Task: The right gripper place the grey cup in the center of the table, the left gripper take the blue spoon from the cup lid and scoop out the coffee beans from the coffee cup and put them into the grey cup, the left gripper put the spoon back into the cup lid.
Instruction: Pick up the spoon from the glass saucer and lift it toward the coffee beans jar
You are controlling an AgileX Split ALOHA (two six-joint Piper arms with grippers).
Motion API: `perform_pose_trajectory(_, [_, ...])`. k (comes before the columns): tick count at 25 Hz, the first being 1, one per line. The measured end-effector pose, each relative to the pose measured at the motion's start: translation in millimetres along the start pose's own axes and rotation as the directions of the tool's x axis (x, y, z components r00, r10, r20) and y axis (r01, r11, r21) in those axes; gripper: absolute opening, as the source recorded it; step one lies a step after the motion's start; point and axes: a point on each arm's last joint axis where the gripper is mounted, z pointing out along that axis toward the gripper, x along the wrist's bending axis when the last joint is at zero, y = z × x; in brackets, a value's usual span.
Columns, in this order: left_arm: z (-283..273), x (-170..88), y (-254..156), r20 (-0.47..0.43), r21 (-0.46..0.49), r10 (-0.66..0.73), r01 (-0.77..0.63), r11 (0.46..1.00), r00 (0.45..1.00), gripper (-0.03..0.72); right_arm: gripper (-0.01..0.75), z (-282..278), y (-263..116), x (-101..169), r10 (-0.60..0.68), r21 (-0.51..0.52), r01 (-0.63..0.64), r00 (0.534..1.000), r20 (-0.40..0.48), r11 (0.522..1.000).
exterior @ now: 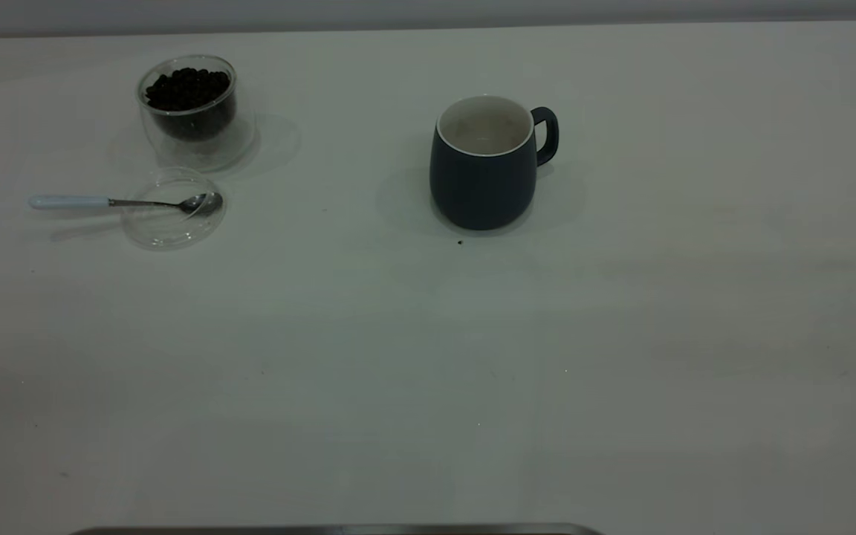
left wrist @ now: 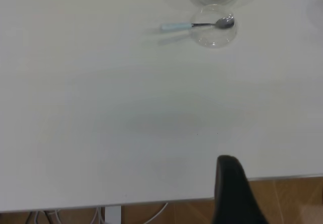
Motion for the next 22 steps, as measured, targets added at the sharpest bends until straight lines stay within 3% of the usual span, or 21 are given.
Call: perform_pose_trajectory(22, [0.0,0.0,0.0,0.000,0.000,0.000,0.000,1.000,1.000,0.482,0.363,0.0,0.1,0.8,-0.020,-0.001,0.020,1.000,-0.008,1.000])
